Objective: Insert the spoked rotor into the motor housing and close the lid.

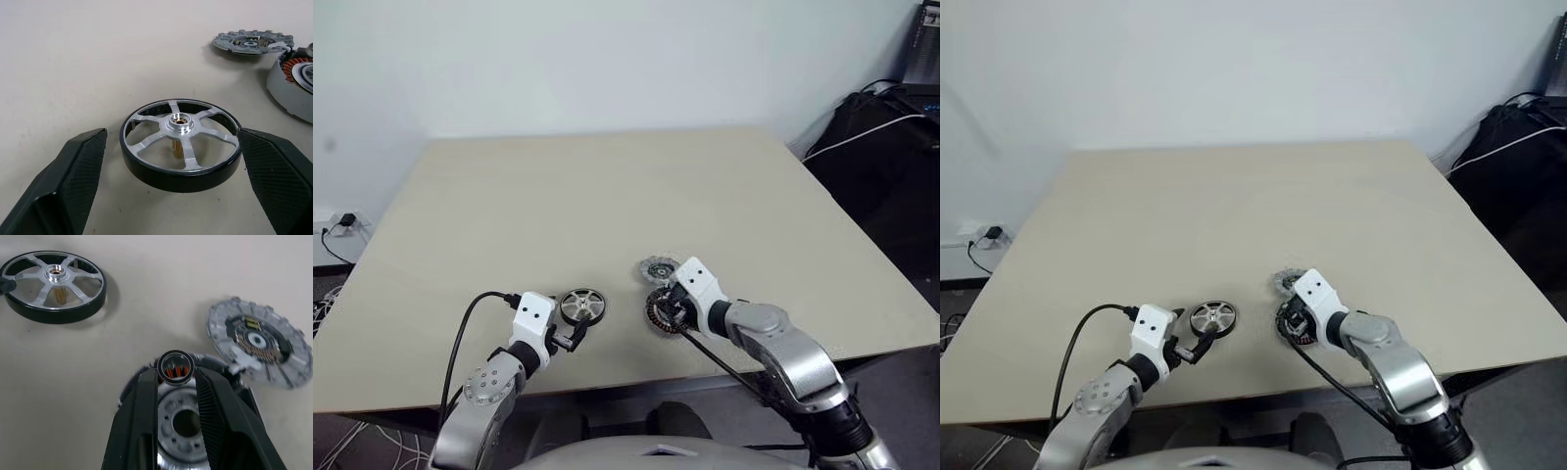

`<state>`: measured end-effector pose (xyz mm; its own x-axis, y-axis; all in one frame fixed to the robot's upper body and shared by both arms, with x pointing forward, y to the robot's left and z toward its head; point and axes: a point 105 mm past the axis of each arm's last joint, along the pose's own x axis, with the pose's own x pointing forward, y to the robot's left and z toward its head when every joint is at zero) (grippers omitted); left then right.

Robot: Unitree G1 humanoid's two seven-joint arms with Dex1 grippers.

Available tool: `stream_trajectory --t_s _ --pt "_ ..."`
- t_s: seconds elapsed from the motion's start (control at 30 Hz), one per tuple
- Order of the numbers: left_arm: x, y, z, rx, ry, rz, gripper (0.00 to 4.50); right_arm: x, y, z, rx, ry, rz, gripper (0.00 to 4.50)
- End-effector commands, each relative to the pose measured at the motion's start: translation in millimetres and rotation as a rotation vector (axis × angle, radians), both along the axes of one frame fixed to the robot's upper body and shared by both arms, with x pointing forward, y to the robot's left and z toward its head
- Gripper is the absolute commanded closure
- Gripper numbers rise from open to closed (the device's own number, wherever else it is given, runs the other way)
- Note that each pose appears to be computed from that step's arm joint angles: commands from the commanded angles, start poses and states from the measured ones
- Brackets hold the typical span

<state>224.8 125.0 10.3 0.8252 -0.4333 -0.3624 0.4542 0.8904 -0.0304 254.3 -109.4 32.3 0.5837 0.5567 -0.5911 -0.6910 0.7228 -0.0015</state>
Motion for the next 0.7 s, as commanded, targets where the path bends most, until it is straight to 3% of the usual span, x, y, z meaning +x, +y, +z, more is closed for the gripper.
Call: stream_trajectory --t_s 0.03,0.7 --pt "5 -4 14 -0.014 -0.053 -0.019 0.00 -1 -6 10 0.009 -0.031 -0.014 3.72" --pt "4 -4 14 -0.014 -0.051 -0.013 0.00 -5 -29 -16 -0.028 0.057 -0.076 3.72"
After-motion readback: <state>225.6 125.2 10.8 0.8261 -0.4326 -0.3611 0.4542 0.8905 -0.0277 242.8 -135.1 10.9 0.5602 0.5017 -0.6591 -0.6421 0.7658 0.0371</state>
